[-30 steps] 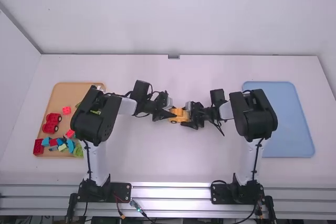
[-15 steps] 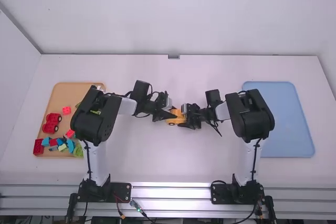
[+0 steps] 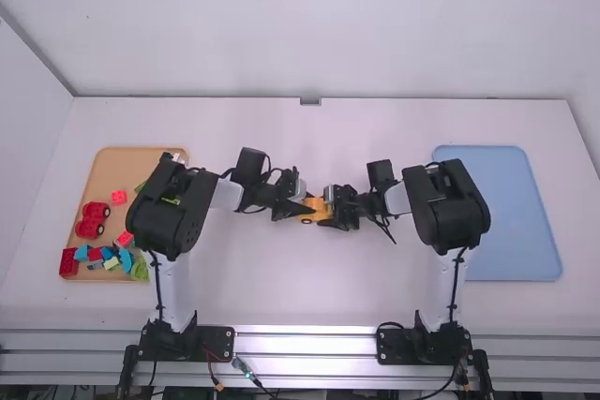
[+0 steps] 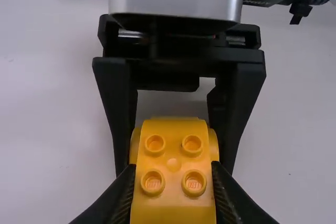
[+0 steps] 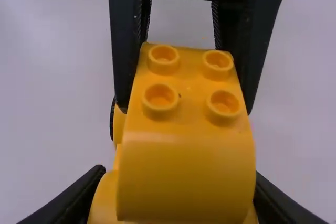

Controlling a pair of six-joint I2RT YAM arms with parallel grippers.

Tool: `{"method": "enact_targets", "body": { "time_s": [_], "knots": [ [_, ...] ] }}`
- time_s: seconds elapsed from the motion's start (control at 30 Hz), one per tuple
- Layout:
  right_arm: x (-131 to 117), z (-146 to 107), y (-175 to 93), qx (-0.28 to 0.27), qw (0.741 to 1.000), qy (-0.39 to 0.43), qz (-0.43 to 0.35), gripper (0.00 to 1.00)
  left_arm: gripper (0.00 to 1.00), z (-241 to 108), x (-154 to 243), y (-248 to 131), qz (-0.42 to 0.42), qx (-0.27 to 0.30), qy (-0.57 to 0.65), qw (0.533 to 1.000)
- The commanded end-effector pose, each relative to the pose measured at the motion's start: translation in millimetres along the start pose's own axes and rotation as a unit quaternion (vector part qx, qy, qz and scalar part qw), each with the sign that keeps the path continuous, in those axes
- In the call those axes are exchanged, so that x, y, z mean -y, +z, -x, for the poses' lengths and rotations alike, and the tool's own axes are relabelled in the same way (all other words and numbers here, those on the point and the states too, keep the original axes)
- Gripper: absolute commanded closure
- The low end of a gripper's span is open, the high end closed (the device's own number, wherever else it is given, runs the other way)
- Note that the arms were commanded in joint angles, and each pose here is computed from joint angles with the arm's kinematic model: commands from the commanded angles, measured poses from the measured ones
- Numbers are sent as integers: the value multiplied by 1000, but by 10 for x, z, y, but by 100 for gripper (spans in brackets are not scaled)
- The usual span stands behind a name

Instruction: Assemble lego blocks to make yellow taxi

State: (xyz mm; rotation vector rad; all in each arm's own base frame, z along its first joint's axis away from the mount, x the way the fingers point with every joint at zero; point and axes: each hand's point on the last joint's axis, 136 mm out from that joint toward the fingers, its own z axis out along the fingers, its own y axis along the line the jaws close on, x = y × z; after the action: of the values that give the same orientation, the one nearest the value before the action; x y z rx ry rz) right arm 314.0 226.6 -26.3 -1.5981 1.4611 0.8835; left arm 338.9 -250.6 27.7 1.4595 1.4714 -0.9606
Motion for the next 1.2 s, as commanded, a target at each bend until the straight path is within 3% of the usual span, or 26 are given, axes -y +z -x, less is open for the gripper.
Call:
{"method": "enact_targets", "body": {
  "time_s": [0.0, 0.23, 0.87, 1.17],
  "knots": [
    [15, -63, 20, -9, 1000, 2, -1, 50, 98, -61, 37, 38, 8, -14, -34, 999],
    [17, -64, 18, -9, 1000, 2, -1, 51, 98, -120, 150, 165, 0, -30, -35, 999],
    [34, -66, 15, -9, 1000, -1, -4, 51, 98, -676, 301, 134, 11, -175, -25, 984],
    [69, -79, 14, -14, 1000, 8, -11, 51, 98, -819, 269, 90, 57, -190, -30, 980]
  ]
}}
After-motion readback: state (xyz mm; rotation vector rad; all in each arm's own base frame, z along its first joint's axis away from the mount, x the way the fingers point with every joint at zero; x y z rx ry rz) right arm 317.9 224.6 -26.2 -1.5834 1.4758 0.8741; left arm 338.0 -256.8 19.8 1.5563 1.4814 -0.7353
